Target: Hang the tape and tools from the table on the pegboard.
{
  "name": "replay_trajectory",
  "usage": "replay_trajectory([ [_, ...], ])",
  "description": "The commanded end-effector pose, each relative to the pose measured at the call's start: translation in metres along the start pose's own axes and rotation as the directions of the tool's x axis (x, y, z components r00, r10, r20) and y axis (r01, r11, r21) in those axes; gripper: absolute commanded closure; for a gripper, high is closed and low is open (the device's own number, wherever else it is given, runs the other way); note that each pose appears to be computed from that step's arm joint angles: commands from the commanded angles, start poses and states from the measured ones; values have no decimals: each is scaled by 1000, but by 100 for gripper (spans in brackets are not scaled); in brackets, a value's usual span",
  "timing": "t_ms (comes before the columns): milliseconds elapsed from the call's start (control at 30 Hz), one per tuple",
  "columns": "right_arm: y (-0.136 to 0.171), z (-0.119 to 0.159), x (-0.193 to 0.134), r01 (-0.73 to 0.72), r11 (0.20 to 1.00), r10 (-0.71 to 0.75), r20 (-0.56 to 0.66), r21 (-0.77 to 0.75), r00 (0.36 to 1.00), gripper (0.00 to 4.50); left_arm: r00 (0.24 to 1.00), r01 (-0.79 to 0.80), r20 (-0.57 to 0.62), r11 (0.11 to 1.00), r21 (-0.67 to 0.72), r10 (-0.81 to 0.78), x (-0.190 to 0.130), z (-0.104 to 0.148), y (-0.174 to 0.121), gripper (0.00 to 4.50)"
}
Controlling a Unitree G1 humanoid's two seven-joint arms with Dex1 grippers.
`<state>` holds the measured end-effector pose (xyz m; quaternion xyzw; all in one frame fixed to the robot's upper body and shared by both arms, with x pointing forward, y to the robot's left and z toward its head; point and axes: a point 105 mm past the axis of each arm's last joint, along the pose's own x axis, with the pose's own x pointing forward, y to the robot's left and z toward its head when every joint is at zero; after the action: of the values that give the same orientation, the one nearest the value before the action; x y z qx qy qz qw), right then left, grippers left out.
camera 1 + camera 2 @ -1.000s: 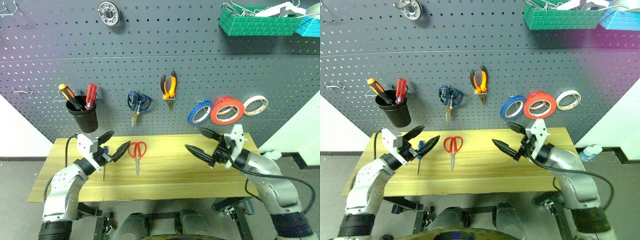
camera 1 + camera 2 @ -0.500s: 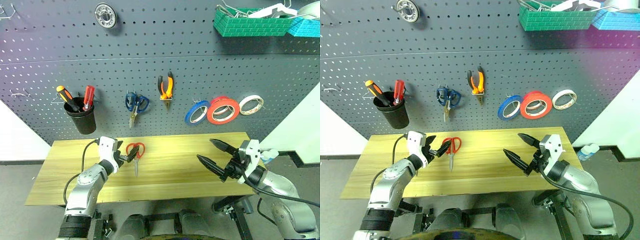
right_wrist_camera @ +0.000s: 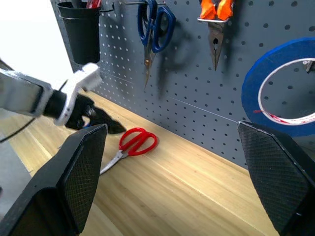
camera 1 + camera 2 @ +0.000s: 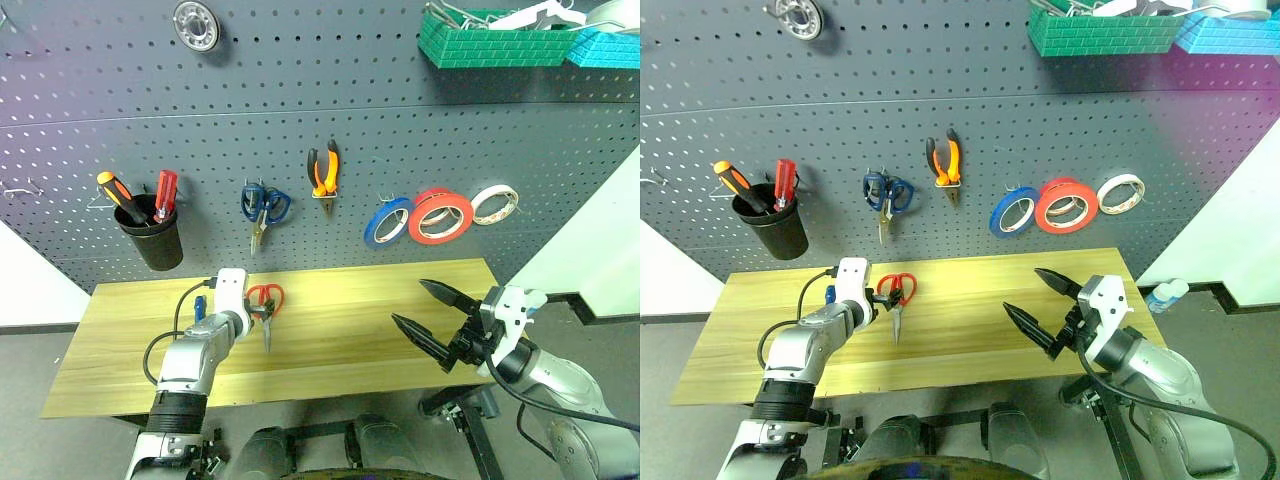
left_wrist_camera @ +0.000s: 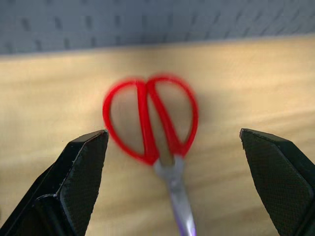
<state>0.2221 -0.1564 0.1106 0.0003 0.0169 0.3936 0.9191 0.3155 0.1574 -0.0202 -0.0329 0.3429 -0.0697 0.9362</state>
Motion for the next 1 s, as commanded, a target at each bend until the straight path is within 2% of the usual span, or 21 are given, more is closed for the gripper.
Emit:
replay_trajectory([
  [33, 4, 16, 0, -9, 999, 10, 44, -36, 999, 5, 999, -39, 12, 999, 19, 39, -1, 15, -8, 0],
  [467, 32, 28, 0, -59, 998, 61, 72, -37, 996, 5, 979, -194, -48, 977, 86, 198, 14, 13, -1, 0],
  [667, 32, 30, 4, -51, 998, 54, 75, -36, 996, 5, 988, -135, -76, 991, 20, 137, 18, 8, -15, 0],
  [1000, 35, 33, 6, -45, 998, 48, 82, -37, 996, 5, 978, -163, -132, 987, 7, 163, 19, -4, -19, 0],
])
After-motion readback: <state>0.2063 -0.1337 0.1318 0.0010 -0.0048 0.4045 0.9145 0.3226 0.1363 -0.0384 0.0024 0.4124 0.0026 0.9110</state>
